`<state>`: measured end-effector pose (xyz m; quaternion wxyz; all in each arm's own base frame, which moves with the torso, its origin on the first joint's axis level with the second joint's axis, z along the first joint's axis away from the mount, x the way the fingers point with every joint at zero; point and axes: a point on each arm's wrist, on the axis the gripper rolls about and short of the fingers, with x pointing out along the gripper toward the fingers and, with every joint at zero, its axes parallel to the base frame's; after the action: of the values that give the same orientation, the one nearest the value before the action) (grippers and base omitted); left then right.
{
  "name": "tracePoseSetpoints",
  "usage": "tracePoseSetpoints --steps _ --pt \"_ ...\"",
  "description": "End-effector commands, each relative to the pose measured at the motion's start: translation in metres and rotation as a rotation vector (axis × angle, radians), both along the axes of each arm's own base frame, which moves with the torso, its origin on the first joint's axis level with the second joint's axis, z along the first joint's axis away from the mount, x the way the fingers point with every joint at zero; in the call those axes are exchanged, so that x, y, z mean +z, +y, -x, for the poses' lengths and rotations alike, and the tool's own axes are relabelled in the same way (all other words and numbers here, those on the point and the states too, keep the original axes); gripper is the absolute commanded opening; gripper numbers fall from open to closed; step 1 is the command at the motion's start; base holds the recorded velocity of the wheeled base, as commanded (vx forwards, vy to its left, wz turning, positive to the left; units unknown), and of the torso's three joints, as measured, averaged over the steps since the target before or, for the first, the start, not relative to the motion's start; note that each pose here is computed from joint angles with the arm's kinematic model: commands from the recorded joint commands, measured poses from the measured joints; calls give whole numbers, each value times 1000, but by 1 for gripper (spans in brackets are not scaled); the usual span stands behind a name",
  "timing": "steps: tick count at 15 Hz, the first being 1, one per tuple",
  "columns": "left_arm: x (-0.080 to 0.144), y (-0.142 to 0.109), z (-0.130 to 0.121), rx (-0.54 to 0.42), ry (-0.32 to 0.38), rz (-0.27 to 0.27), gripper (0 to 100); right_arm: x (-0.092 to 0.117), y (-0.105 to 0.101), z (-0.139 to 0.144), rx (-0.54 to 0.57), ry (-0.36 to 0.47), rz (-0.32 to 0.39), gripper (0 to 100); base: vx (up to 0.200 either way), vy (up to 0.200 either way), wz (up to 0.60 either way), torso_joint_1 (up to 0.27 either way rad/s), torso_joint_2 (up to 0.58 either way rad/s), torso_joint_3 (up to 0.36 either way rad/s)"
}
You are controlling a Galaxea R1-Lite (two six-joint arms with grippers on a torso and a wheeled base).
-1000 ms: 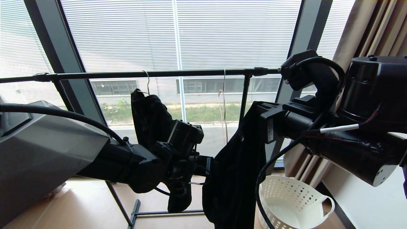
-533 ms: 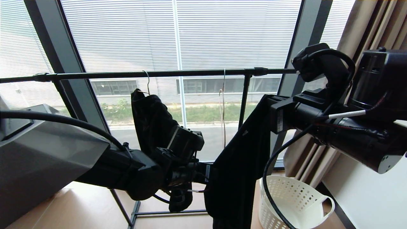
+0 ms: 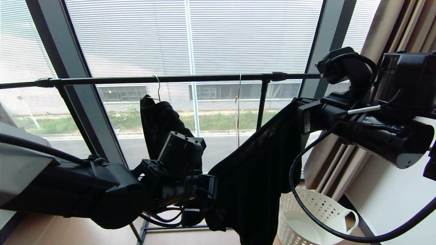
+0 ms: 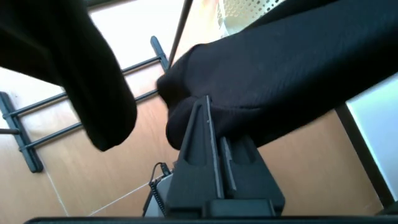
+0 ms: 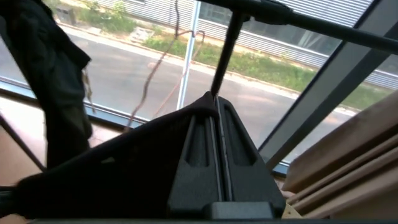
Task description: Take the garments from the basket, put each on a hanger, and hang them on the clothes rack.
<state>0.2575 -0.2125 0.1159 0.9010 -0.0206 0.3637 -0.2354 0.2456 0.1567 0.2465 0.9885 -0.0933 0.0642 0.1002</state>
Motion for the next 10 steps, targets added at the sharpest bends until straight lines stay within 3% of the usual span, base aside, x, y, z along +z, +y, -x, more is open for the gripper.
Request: tracePoseSetpoints --steps 1,5,10 --pt "22 13 13 10 -48 35 0 -10 0 -8 -14 26 33 0 0 0 0 0 0 0" --pt "48 28 20 21 -119 69 0 -28 -3 -11 -11 63 155 0 0 0 0 0 0 0" --pt "53 36 18 50 -143 56 0 -55 -6 -2 56 124 316 0 0 0 0 0 0 0"
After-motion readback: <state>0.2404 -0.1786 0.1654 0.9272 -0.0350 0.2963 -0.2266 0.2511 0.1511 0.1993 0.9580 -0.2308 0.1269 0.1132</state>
